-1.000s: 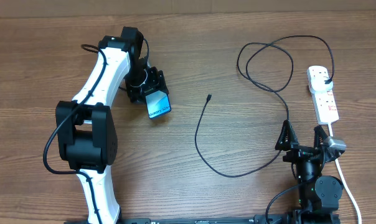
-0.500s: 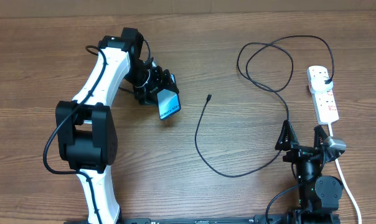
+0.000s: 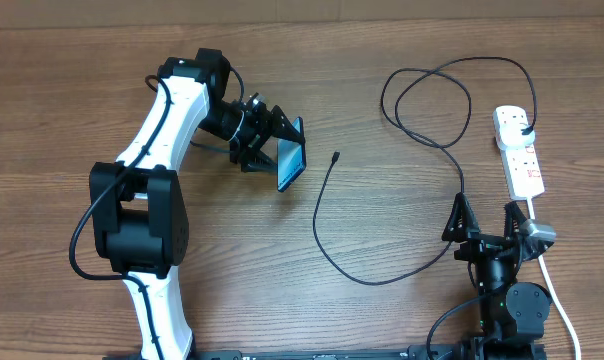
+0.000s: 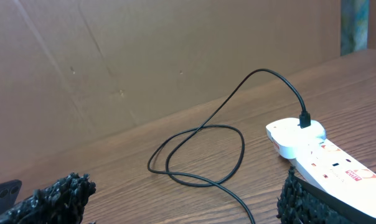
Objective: Plug charger to phone and switch on socket
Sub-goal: 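Raise the phone upright with the left gripper toward the cable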
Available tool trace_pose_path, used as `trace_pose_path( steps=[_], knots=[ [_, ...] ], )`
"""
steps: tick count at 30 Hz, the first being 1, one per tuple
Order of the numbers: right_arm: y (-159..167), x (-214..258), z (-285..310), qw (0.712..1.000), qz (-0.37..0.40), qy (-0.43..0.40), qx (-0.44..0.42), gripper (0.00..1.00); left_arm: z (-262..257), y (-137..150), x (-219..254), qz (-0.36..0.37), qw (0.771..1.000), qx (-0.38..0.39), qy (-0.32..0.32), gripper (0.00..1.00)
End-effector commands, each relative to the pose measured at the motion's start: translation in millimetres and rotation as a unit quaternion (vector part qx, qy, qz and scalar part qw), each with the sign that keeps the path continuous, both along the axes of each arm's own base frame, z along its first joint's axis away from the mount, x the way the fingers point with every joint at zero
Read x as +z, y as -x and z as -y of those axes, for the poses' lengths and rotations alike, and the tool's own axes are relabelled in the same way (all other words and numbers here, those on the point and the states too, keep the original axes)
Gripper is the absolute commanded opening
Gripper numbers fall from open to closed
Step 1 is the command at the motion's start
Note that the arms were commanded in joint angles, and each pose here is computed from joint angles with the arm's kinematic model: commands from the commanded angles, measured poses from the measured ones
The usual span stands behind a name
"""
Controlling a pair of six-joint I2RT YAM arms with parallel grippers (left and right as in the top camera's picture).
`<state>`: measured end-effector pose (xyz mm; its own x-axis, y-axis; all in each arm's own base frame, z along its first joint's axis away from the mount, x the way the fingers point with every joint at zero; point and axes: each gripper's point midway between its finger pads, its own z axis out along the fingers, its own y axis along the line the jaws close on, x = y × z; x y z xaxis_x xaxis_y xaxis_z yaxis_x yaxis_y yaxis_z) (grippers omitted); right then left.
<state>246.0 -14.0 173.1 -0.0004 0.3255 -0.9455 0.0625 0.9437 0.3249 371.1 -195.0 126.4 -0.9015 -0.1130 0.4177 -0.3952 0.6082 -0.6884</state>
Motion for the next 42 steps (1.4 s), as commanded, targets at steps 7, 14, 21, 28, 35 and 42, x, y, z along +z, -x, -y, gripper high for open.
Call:
trace_pose_path(
  steps=[7, 14, 21, 28, 35, 42],
  knots=[
    [0, -2, 0, 1.0, 0.001, 0.0, -0.001, 1.0, 8, 3, 22, -0.06, 0.997, 0.032, 0.037, 0.52],
    [0, -2, 0, 1.0, 0.001, 0.0, -0.001, 1.0, 9, 6, 26, -0.076, 0.995, 0.037, 0.046, 0.43],
    [0, -2, 0, 1.0, 0.001, 0.0, -0.001, 1.0, 10, 9, 29, -0.087, 0.994, 0.038, 0.051, 0.33],
    [0, -2, 0, 1.0, 0.001, 0.0, -0.001, 1.0, 15, 13, 42, -0.111, 0.989, 0.044, 0.087, 0.31],
    [0, -2, 0, 1.0, 0.001, 0.0, -0.001, 1.0, 20, 11, 52, -0.145, 0.981, 0.063, 0.112, 0.31],
    [0, -2, 0, 1.0, 0.001, 0.0, -0.001, 1.0, 24, 10, 63, -0.21, 0.964, 0.095, 0.129, 0.29]
  ],
)
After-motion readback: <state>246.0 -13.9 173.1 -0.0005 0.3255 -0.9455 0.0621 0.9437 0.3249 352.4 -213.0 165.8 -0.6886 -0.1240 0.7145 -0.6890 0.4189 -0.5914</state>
